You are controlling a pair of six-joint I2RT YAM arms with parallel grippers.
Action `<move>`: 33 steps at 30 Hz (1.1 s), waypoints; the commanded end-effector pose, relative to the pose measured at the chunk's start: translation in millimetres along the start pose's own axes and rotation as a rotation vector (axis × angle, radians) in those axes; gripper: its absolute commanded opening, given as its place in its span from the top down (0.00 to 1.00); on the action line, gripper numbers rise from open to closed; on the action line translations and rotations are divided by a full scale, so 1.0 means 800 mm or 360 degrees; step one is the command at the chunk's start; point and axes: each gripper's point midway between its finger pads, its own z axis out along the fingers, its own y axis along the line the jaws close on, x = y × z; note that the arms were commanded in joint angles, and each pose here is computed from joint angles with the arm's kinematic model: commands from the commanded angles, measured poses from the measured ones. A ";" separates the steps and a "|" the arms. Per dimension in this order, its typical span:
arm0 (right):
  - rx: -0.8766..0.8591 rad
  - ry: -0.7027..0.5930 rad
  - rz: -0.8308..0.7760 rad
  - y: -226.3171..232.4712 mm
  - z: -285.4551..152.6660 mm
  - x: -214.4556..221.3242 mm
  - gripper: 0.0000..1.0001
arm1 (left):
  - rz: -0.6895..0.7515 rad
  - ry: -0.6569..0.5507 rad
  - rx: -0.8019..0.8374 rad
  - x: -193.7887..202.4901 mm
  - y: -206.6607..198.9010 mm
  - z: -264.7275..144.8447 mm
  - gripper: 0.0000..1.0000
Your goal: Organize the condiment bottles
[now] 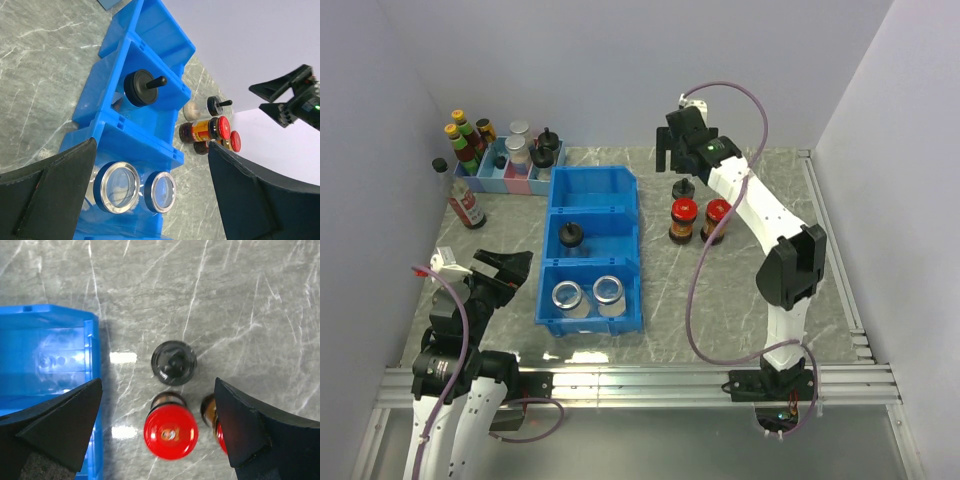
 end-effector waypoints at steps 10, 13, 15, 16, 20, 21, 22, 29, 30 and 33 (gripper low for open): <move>-0.0150 0.0289 -0.0106 -0.013 0.051 0.041 0.01 | 0.0009 -0.0034 0.0092 -0.014 -0.025 -0.008 0.01; -0.0179 0.0338 -0.0128 -0.007 0.061 0.053 0.01 | 0.0006 -0.0035 0.0098 -0.014 -0.026 -0.007 0.01; -0.0154 0.0378 -0.0136 -0.009 0.072 0.064 0.01 | 0.0006 -0.0033 0.0099 -0.014 -0.027 -0.007 0.01; -0.0153 0.0393 -0.0142 -0.009 0.074 0.069 0.01 | 0.0008 -0.0033 0.0090 -0.014 -0.025 -0.006 0.01; -0.0089 0.0433 -0.0152 -0.017 0.093 0.084 0.01 | 0.0018 -0.0032 0.0094 -0.014 -0.026 -0.007 0.01; -0.0077 0.0435 -0.0146 -0.020 0.096 0.086 0.01 | 0.0021 -0.0031 0.0092 -0.014 -0.026 -0.007 0.01; -0.0072 0.0438 -0.0138 -0.021 0.099 0.087 0.01 | 0.0023 -0.0031 0.0091 -0.014 -0.025 -0.007 0.01; -0.0090 0.0485 -0.0133 -0.021 0.121 0.099 0.04 | 0.0021 -0.0024 0.0090 -0.012 -0.024 -0.005 0.01; -0.0105 0.0482 -0.0130 -0.019 0.122 0.097 0.09 | 0.0022 -0.0020 0.0088 -0.011 -0.024 -0.004 0.01; -0.0136 0.0492 -0.0133 -0.014 0.125 0.099 0.20 | 0.0022 -0.0017 0.0084 -0.011 -0.023 -0.003 0.01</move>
